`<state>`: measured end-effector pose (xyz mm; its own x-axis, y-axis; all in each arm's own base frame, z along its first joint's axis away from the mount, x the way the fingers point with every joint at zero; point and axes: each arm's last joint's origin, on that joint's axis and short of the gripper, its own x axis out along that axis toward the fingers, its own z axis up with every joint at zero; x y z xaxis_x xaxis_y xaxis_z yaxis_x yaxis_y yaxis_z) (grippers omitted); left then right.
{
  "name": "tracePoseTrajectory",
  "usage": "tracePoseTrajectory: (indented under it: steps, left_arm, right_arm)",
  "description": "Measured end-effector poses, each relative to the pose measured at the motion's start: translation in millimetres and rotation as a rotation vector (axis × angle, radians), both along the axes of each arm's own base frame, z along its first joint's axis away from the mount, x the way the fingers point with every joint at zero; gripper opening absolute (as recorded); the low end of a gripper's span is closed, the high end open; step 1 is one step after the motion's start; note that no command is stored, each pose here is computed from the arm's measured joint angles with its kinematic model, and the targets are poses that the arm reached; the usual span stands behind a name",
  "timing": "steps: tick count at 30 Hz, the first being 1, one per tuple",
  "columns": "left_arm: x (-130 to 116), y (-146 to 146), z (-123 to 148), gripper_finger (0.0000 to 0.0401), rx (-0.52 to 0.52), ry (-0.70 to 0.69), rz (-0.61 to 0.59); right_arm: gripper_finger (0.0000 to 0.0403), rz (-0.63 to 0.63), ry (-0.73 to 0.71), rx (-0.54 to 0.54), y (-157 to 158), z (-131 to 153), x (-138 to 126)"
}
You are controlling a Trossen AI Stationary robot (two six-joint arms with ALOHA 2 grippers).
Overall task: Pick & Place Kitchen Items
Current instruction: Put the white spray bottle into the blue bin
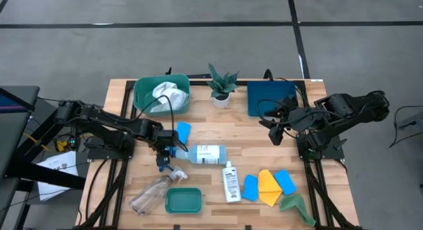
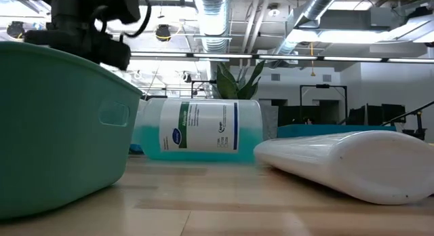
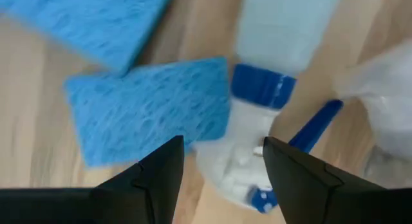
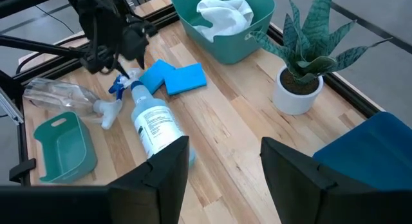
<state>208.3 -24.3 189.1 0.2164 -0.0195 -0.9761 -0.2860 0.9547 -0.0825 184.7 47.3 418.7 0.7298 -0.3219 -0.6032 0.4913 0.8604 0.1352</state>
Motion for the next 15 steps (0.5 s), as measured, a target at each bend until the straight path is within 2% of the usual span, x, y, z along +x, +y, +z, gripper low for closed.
tracePoseTrajectory:
  steps: [9, 15]
  left_arm:
    - [-26.1, 2.5, 31.7, 0.0209, -0.123, -0.154, 0.296]
    - [-53.7, 2.3, 2.8, 0.0209, -0.345, -0.208, 0.511]
  right_arm:
    - [0.0185, 0.005, 0.003, -0.006, 0.0, 0.0, 0.0]
    - [0.0185, 0.006, 0.006, -0.007, -0.1, -0.2, -0.2]
